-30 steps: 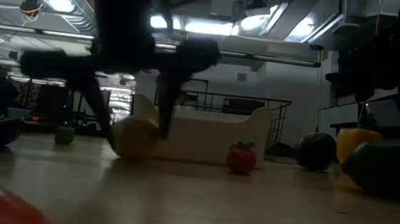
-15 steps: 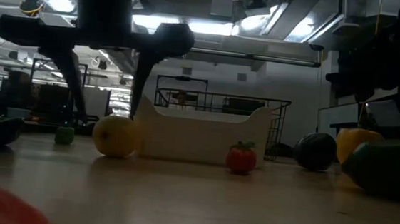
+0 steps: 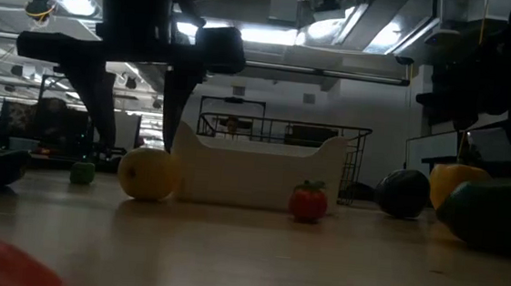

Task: Sort produce into baskets
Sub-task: Put the left yellow lemon into the black wire basket

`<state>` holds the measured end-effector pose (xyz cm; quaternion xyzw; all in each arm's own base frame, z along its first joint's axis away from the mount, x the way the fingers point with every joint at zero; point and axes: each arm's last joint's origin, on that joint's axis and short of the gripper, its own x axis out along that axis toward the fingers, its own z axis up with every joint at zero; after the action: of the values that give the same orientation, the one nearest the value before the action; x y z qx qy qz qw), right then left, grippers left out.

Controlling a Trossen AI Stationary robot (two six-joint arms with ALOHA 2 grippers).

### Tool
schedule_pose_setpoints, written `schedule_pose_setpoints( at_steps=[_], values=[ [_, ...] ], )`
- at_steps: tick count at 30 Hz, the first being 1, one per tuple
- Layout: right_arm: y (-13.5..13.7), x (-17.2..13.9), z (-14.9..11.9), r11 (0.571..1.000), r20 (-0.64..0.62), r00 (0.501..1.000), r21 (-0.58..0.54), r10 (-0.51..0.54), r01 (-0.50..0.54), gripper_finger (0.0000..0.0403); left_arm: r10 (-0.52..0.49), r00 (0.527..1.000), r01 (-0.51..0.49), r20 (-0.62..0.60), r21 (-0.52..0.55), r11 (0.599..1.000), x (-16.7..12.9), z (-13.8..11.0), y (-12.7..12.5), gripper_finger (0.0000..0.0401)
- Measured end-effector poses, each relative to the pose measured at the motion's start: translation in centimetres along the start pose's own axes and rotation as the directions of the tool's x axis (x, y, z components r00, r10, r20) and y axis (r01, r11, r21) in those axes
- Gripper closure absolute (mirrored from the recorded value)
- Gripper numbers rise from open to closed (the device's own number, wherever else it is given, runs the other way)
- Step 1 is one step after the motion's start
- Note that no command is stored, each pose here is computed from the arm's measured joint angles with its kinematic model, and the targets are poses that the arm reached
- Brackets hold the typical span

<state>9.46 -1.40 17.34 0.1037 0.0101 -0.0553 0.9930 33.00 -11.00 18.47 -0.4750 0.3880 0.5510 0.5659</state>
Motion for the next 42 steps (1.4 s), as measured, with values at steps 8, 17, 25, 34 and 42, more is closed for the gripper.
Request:
schedule_pose_setpoints(
  at_steps=[8, 17, 25, 34, 42],
  values=[
    [0.0, 0.0, 0.0, 1.0, 0.0, 1.0, 0.0, 0.001, -0.001, 0.0123, -0.013, 1.0, 0.013, -0.006, 0.134, 0.991, 0.5, 0.0, 0.0, 0.0148],
    [0.0, 0.0, 0.0, 1.0, 0.0, 1.0, 0.0, 0.001, -0.001, 0.0123, -0.02, 1.0, 0.021, -0.007, 0.163, 0.986, 2.2, 0.8, 0.0, 0.0148],
    [0.0, 0.0, 0.0, 1.0, -0.003, 1.0, 0.0, 0.0, 0.0, 0.0123, -0.053, 0.998, 0.056, -0.022, 0.168, 0.984, 3.1, 1.0, 0.0, 0.0148],
    [0.0, 0.0, -0.1, 1.0, -0.006, 1.0, 0.0, 0.0, 0.0, 0.0123, -0.049, 0.999, 0.054, -0.023, 0.251, 0.966, 3.1, 1.0, 0.0, 0.0171],
    [0.0, 0.0, -0.1, 1.0, -0.007, 1.0, 0.0, -0.001, 0.001, 0.0123, -0.049, 0.998, 0.055, -0.026, 0.274, 0.96, 3.1, 1.0, 0.0, 0.0203]
  ],
)
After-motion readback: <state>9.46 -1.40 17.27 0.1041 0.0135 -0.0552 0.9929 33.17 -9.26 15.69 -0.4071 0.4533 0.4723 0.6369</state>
